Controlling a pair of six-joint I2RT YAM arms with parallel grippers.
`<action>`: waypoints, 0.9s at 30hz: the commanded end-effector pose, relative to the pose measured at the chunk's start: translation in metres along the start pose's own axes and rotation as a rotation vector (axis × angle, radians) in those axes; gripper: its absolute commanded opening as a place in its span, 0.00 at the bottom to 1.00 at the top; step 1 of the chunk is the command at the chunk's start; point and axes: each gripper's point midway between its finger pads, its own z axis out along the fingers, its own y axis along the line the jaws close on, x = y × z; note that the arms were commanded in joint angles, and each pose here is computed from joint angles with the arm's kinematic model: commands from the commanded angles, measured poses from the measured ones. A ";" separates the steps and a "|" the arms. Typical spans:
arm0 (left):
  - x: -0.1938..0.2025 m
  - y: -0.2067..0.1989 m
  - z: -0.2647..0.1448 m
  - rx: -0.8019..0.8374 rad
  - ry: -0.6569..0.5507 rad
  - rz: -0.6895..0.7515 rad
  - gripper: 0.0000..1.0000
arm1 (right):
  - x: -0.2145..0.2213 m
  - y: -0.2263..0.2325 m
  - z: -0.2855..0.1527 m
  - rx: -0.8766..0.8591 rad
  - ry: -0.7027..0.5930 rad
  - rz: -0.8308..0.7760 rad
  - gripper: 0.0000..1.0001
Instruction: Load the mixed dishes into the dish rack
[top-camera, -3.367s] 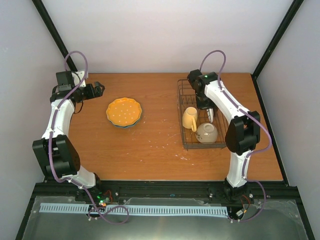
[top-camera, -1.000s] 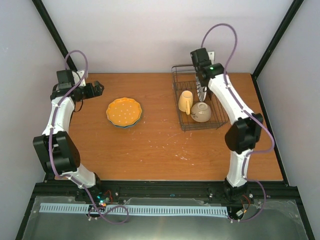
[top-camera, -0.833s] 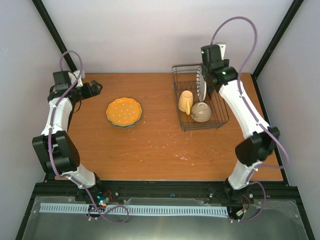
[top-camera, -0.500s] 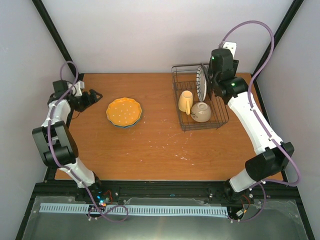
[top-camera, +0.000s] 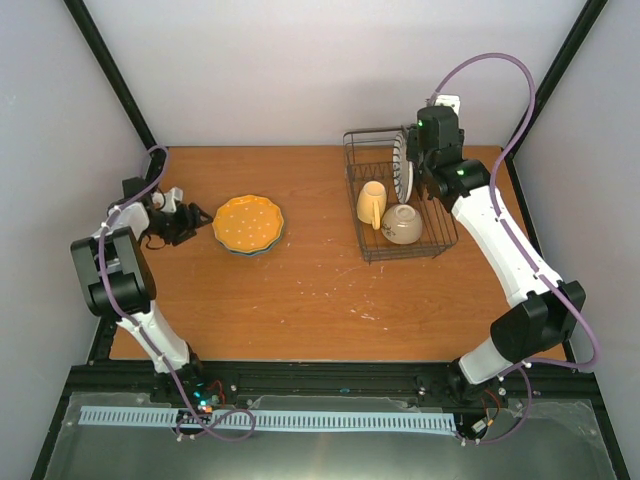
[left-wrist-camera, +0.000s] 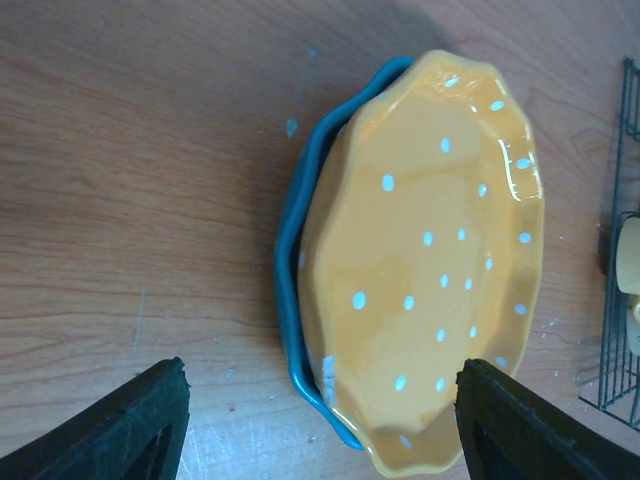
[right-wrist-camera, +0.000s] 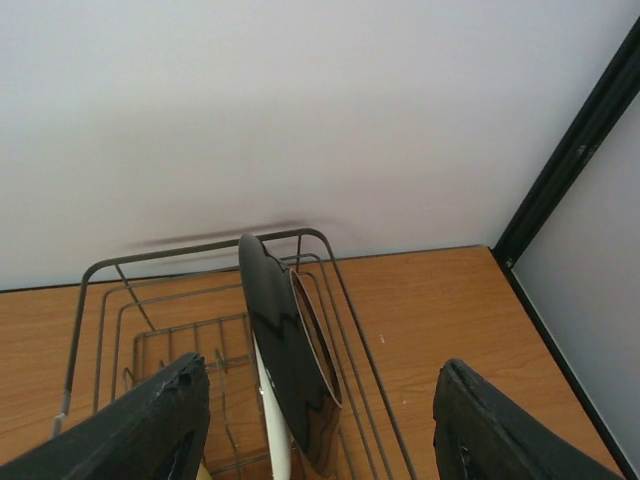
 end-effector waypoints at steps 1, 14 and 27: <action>-0.006 0.003 0.009 -0.021 0.015 0.041 0.74 | -0.008 0.003 -0.009 -0.045 -0.020 0.030 0.61; -0.017 -0.015 0.049 -0.030 0.063 0.099 0.59 | -0.009 0.008 -0.014 -0.093 -0.019 0.020 0.61; -0.012 0.000 0.063 -0.061 0.098 0.111 0.32 | -0.009 0.013 -0.010 -0.103 -0.014 0.009 0.61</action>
